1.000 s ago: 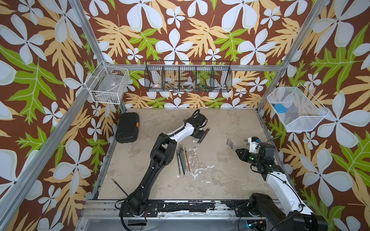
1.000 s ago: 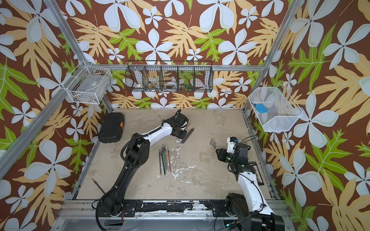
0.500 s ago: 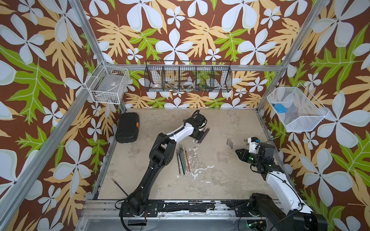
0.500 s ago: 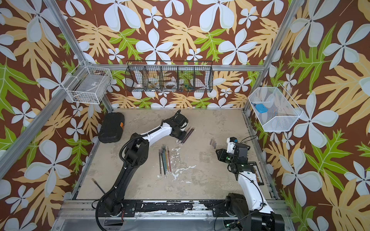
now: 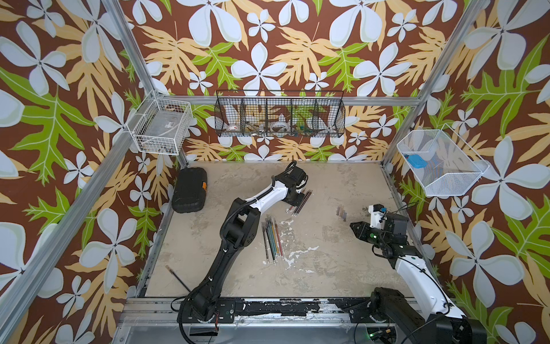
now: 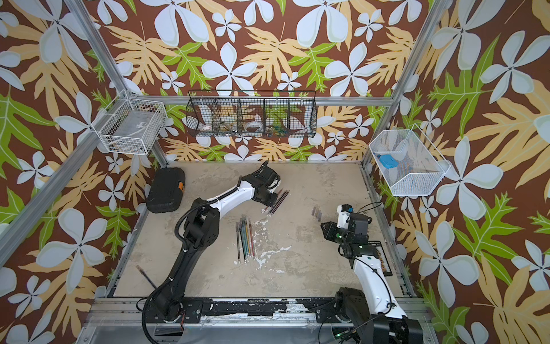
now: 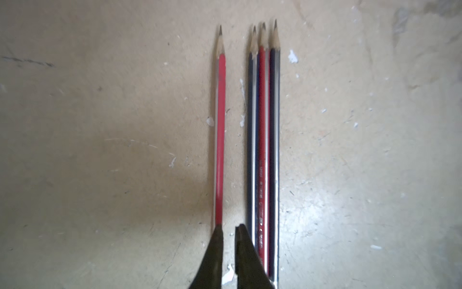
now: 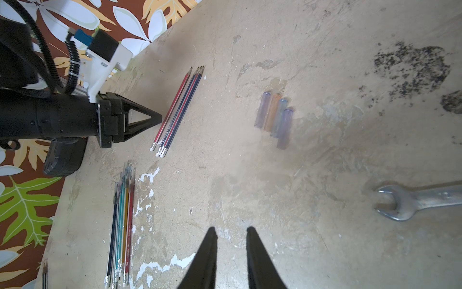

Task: Remove the protective cover of the pencils
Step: Place the pencil at the center of the board, then move the pencil to the center of the board.

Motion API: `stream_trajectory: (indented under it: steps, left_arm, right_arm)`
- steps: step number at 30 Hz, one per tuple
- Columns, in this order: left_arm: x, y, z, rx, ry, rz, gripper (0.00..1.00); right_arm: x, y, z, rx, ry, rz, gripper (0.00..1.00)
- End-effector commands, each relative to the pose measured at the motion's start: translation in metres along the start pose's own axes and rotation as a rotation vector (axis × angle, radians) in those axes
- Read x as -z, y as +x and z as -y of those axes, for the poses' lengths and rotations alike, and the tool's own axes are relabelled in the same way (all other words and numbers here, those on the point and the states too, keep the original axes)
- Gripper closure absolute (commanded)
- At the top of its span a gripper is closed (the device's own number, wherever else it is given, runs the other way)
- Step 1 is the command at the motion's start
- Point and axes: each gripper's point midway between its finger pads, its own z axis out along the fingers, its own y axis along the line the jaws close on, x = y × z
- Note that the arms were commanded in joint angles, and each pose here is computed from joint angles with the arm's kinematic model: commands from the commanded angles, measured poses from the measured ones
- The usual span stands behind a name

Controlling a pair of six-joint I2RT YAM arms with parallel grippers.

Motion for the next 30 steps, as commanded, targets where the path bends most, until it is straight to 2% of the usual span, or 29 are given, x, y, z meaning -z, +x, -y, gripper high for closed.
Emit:
stream_trajectory:
  steps: [1, 4, 8, 15, 18, 20, 22, 27, 30]
  left_arm:
    - [0.013, -0.011, -0.012, 0.009, -0.063, 0.039, 0.79]
    - [0.008, -0.008, -0.023, -0.009, -0.124, 0.028, 0.81]
    - [-0.009, 0.004, -0.028, -0.002, -0.13, -0.014, 0.83]
    - [-0.014, 0.003, -0.027, 0.006, -0.123, -0.012, 0.78]
    - [-0.013, 0.004, -0.024, 0.005, -0.104, -0.015, 0.72]
    - [-0.013, 0.005, -0.02, 0.005, -0.088, -0.019, 0.63]
    - [-0.014, 0.007, -0.02, 0.002, -0.086, -0.024, 0.6]
    - [-0.014, 0.011, -0.023, 0.002, -0.099, -0.034, 0.6]
    - [-0.011, 0.008, -0.023, 0.009, -0.101, -0.023, 0.71]
  right_arm:
    - [0.001, -0.003, -0.001, 0.016, -0.004, 0.012, 0.76]
    - [0.001, -0.003, -0.002, 0.017, -0.006, 0.013, 0.76]
    - [0.001, -0.003, -0.002, 0.015, -0.008, 0.012, 0.76]
    - [0.001, -0.002, -0.002, 0.014, -0.009, 0.009, 0.76]
    - [0.001, -0.002, -0.002, 0.014, -0.007, 0.01, 0.76]
    - [0.001, -0.002, -0.002, 0.013, -0.007, 0.009, 0.76]
    - [0.001, -0.002, -0.002, 0.014, -0.007, 0.009, 0.76]
    - [0.001, -0.002, -0.003, 0.013, -0.012, 0.009, 0.76]
    - [0.002, -0.002, -0.003, 0.012, -0.012, 0.011, 0.76]
